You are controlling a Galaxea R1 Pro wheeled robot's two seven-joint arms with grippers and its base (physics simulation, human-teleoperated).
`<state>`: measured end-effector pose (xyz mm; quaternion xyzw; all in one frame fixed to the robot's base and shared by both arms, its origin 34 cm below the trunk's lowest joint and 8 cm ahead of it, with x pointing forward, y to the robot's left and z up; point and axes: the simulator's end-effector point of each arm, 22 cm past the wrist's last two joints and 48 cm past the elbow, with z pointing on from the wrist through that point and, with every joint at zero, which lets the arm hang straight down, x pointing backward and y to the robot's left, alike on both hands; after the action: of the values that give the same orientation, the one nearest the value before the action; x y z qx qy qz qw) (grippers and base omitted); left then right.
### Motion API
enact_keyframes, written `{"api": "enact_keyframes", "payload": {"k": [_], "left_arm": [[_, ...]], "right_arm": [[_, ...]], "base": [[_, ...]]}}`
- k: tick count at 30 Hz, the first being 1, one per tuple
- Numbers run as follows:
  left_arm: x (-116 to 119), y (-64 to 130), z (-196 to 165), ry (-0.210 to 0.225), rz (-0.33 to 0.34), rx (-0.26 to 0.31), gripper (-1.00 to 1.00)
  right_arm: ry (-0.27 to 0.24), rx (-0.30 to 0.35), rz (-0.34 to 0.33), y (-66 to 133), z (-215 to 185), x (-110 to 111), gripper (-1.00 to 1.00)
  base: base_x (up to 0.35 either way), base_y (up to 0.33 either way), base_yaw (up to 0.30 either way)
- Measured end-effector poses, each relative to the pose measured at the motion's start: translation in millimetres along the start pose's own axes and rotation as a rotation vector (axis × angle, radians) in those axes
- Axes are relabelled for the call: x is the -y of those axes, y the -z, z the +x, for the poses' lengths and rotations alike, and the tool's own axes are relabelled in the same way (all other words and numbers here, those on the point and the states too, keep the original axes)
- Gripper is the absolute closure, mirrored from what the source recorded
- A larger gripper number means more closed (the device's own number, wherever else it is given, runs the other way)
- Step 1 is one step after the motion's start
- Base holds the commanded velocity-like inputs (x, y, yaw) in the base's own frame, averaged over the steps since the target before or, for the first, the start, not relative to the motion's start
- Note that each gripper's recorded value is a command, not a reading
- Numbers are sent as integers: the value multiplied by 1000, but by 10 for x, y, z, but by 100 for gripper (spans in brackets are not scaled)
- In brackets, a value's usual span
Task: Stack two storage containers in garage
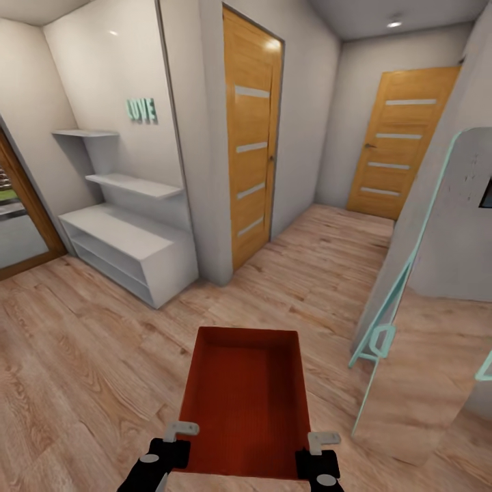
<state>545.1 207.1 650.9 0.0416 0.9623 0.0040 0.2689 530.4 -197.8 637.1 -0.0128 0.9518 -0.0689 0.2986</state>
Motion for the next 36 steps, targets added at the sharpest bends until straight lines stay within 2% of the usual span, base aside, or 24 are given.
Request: {"api": "enact_keyframes", "payload": {"k": [30, 36], "left_arm": [[32, -3, 38, -8, 5, -8, 100], [-1, 1, -12, 0, 0, 3, 100]], "right_arm": [[-4, -8, 0, 7, 62, 21, 100], [-2, 2, 0, 0, -12, 0, 100]], "base": [[322, 0, -1], [322, 0, -193]]}}
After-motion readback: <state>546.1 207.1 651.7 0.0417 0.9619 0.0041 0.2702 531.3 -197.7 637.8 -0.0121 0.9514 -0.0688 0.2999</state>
